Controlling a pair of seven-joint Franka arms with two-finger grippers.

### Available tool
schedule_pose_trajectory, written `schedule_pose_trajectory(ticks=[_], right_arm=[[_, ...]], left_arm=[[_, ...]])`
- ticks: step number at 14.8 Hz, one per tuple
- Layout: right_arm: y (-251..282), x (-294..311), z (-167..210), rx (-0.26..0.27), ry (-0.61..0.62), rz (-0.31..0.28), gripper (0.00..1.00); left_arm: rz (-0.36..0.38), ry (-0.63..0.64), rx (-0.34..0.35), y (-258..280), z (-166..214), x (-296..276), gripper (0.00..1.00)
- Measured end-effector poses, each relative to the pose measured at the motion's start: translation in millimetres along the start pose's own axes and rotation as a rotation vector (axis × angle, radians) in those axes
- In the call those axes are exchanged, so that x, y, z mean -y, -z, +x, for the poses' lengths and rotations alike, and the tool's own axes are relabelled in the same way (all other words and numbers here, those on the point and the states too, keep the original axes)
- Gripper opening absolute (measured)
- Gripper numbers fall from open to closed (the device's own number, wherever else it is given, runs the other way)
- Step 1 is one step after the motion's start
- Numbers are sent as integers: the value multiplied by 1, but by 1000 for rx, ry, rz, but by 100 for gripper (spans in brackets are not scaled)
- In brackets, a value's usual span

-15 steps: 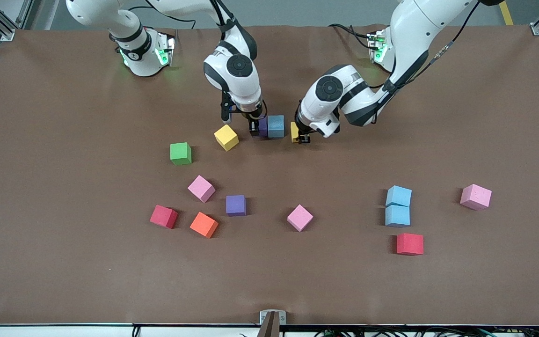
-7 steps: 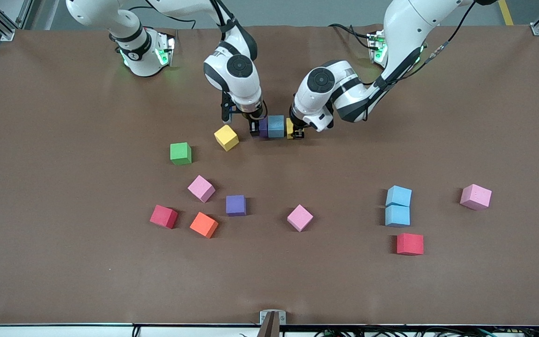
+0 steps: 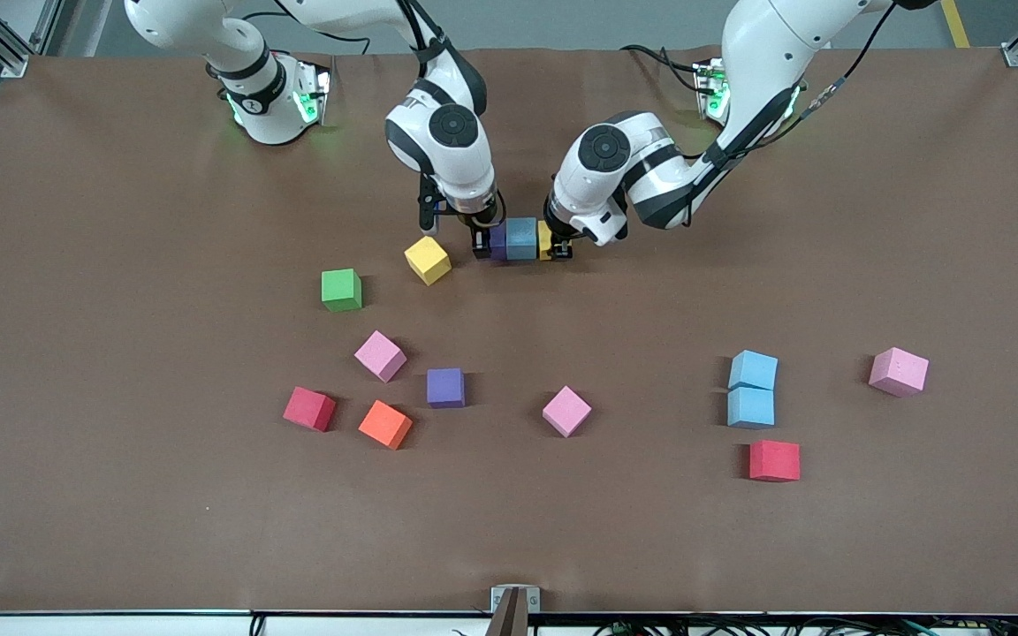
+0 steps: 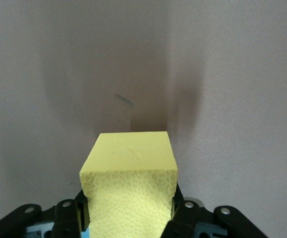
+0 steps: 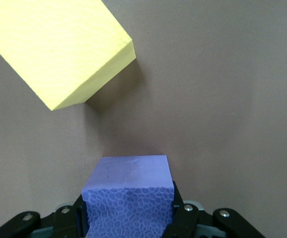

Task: Arrange 11 blocks into digit 3
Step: 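Carry the yellow cube with the left gripper and set it beside the blue cube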

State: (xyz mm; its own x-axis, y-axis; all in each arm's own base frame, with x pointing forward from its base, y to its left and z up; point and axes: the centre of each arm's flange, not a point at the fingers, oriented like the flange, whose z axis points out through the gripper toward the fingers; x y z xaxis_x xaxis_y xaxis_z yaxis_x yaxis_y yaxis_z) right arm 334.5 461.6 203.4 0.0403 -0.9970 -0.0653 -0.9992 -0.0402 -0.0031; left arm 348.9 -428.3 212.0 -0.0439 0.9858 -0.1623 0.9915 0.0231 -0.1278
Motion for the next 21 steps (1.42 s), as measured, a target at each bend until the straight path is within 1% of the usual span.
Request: schedule_pose_trajectory(ticks=[6, 9, 12, 13, 14, 15, 17, 18, 19, 21], right_arm=[[0, 0, 0, 0, 0, 0, 60], [0, 0, 0, 0, 0, 0, 60], [0, 1, 0, 0, -1, 1, 59], [0, 2, 0, 0, -2, 1, 61], [0, 3, 0, 0, -3, 2, 61], [0, 4, 0, 0, -5, 3, 67], [-1, 6, 0, -1, -8, 4, 84], [-2, 6, 1, -2, -8, 3, 90], [-2, 6, 1, -2, -8, 3, 100], [-2, 6, 0, -2, -7, 3, 100]], left_arm=[[0, 0, 6, -1, 0, 1, 59], [7, -3, 6, -4, -1, 3, 56], [9, -7, 13, -7, -3, 5, 56], [9, -7, 13, -7, -2, 5, 56], [7, -10, 13, -8, -2, 4, 56], [4, -14, 12, -8, -2, 4, 56], [3, -17, 11, -8, -1, 4, 56], [3, -18, 11, -9, -1, 4, 56], [4, -21, 10, -10, -1, 4, 61], [2, -32, 7, -11, -1, 5, 78]])
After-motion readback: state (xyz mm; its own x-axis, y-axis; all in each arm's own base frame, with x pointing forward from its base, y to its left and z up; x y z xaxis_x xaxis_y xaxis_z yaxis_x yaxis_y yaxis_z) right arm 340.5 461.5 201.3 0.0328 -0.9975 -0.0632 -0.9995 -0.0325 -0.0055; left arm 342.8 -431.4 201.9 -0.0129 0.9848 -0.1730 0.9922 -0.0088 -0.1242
